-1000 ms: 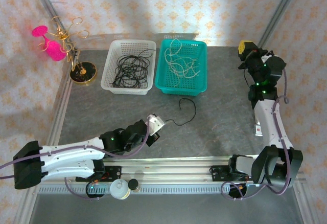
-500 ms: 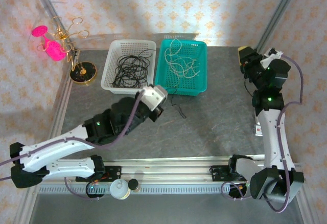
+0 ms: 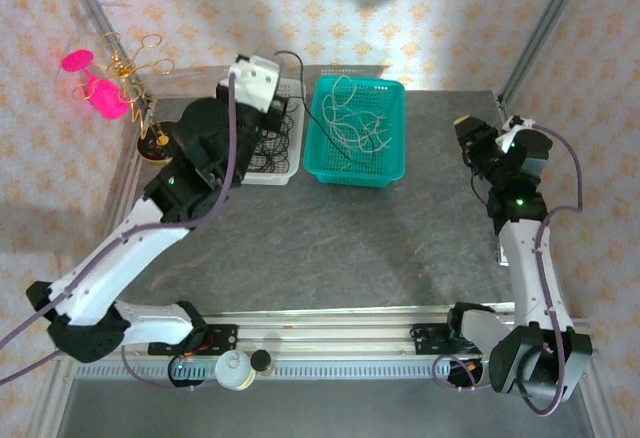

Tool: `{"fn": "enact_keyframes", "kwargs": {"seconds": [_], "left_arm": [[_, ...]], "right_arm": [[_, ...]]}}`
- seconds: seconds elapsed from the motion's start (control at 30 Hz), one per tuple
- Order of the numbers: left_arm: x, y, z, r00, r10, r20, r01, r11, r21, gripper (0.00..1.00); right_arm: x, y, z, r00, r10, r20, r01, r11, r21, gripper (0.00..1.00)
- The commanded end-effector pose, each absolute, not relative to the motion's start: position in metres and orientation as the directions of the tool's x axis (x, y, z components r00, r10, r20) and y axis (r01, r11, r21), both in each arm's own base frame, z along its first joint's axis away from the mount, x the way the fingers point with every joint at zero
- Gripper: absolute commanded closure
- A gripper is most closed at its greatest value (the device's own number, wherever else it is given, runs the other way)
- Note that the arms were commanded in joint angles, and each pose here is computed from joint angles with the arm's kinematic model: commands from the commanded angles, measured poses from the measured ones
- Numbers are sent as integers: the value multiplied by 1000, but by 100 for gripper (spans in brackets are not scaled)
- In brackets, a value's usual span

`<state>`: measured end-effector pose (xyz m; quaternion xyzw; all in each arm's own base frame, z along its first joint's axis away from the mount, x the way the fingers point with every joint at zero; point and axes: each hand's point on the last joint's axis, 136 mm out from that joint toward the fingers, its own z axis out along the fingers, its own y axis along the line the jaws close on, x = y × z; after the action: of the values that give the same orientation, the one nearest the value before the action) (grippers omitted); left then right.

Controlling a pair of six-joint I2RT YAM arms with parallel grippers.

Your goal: Untangle the cables

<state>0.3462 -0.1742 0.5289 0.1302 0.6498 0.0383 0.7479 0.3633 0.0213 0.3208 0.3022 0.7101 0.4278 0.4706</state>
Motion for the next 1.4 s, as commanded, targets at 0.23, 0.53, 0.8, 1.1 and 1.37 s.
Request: {"fn": "enact_keyframes", "kwargs": {"seconds": [0.23,0.53,0.8,1.1,1.37], "left_arm": [[457,-96,515,73,196,-978,-40,980,193,100],[528,-64,408,-101,119,-988,-9,993,121,100],[543,-64,311,-236,52,-970,-3,999,54,100],[531,-56,209,-431,-1,-902,-60,998,28,67],[483,-52,205,-446,-75,-892,-68,996,-50,16]], "right_arm": [[343,2,282,-369,709,-601,128,679,722,62],[335,-32,234,-278,688,-671,288,726,625,61],[321,-59,193,-200,631,-749,390,753,530,59],[310,-64,170,-59,431,-901,292,870,397,58],[316,-60,164,-6,312,-950,262,917,300,51]]}}
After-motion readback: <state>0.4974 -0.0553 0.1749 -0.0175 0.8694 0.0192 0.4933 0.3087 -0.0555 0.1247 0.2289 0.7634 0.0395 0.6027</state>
